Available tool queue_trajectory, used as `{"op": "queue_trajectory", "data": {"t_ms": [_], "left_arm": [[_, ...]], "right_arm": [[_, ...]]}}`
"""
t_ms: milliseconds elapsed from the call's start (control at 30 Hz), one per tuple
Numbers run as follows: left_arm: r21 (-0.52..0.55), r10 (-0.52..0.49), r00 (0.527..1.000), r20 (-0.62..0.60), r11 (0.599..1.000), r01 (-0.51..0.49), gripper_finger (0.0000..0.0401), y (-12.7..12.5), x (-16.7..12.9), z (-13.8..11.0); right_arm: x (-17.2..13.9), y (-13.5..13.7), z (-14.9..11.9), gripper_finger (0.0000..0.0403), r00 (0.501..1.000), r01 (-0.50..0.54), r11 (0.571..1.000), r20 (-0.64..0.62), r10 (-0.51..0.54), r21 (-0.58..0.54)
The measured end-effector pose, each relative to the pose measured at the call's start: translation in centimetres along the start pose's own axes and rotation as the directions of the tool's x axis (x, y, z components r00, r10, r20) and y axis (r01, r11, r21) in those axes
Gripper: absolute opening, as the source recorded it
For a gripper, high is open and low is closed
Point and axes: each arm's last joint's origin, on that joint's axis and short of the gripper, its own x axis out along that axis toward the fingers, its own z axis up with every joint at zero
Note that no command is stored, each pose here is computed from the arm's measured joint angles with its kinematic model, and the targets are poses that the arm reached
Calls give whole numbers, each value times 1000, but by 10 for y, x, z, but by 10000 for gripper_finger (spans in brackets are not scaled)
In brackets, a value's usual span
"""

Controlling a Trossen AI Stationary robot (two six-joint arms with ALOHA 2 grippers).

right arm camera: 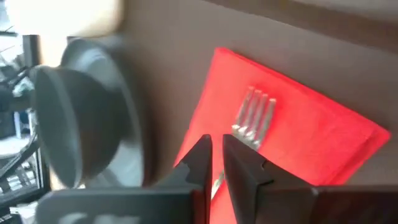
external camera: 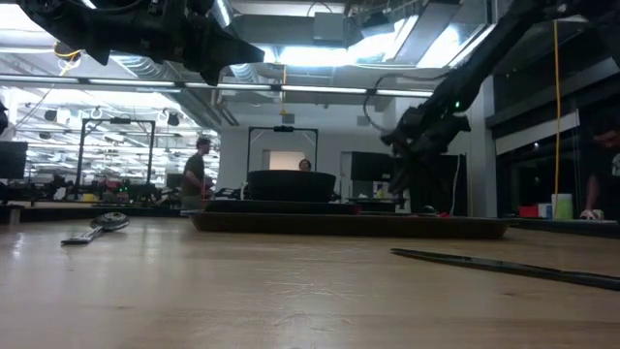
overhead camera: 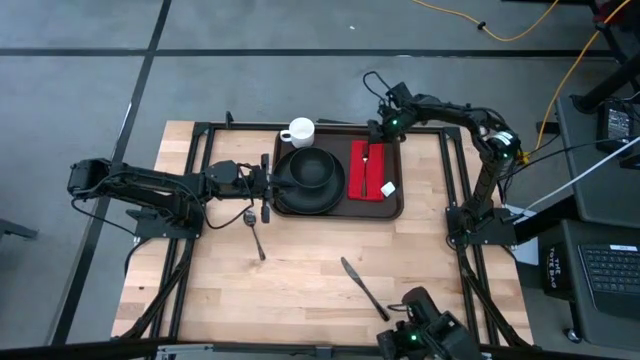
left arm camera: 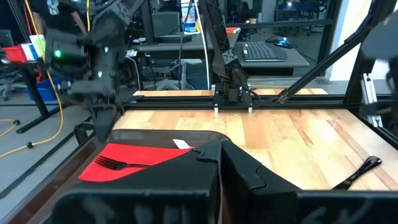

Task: Set up tray
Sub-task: Put the black spoon to the left of the black fork on the red napkin on the brown serving tray

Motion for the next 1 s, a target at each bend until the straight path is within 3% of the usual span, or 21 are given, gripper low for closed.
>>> {"op": "queue_trajectory", "data": {"t_ms": [100, 200, 333, 400, 567, 833, 1000], "left_arm": [[-1, 0, 1000, 0, 1000, 0, 6, 0, 0, 0], [0, 0, 1000, 0, 1000, 0, 4, 0, 0, 0], [0, 0, 1000, 0, 1000, 0, 2, 0, 0, 0], [-1, 0, 1000, 0, 1000, 0, 3, 0, 0, 0], [-28, -6, 1000, -8, 1000, 6, 6, -1, 0, -1], [-90, -5, 997, -80, 996, -2, 2, -1, -2, -6], [-151, 85, 983, -165, 982, -110, 3, 3, -12, -10]], "right_arm": [[-21, 15, -3, 35, 998, 8, 998, 57, -4, -70], [-43, 32, -12, 15, 989, 100, 984, 121, -83, -147], [-69, 60, -36, 8, 953, 280, 919, 199, -230, -277], [-76, 75, -53, 12, 942, 315, 886, 227, -248, -339], [-81, 92, -93, 5, 944, 262, 825, 311, -111, -501], [-56, 78, -161, 5, 878, 183, 789, 458, 138, -587], [-44, 77, -191, 9, 836, 102, 734, 458, 303, -672]]}}
